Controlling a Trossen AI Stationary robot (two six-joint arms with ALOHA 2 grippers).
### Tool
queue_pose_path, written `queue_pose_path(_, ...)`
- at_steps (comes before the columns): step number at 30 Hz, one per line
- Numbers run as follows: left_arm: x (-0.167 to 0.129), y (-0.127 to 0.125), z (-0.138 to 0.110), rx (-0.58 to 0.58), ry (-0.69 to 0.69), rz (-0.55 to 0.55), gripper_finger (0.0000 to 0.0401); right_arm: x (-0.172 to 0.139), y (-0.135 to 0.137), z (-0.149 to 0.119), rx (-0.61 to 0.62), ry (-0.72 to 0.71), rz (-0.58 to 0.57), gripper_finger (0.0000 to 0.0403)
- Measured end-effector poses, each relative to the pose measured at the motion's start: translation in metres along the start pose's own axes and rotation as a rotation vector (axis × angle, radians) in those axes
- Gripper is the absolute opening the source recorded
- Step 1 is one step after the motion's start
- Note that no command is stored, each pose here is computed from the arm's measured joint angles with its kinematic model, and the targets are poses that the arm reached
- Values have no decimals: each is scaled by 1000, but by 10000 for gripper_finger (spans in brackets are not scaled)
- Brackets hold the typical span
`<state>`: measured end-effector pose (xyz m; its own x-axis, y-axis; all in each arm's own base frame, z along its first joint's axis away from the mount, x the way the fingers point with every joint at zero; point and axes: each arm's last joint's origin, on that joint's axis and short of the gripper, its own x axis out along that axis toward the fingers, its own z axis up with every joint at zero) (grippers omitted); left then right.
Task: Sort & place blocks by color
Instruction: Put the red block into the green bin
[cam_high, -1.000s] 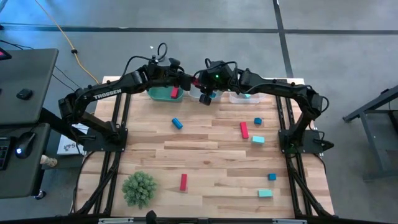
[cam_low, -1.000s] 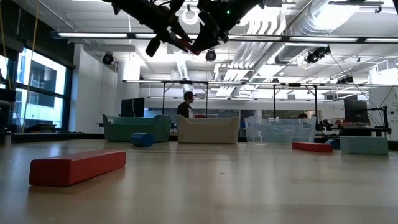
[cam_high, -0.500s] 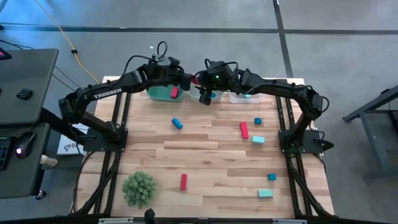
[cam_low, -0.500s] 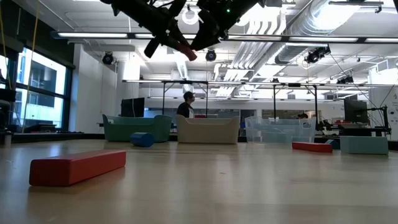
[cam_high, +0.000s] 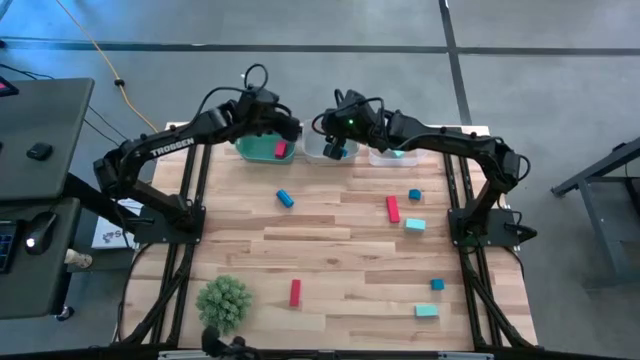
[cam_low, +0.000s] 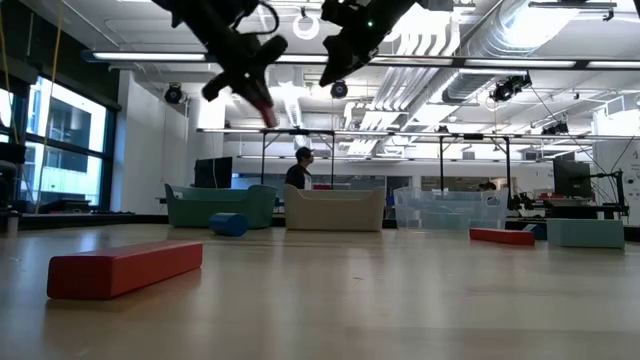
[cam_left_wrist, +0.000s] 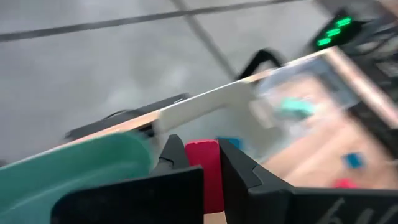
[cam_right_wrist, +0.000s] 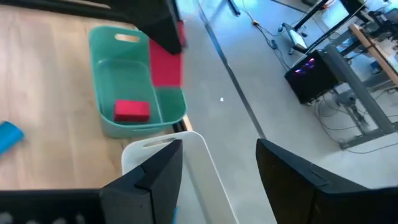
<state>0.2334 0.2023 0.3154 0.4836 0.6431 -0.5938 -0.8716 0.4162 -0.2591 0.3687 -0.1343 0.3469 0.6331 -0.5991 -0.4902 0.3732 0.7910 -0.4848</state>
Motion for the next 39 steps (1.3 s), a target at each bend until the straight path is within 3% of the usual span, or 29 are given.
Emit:
queue_pose_path(5,4,12,0,-12,30,65,0,3,-7,-3,8,7,-7,195)
queue_pose_path(11,31,18,-14,-13,138,160,0,5,-13,-5,18,16,-18,195)
queue_pose_path(25,92,23,-49,-1,321,243,0,5,-13,-5,24,16,-16,195)
queue_pose_path(39,116,26,-63,7,365,275,0,5,-13,-5,24,16,-14,195)
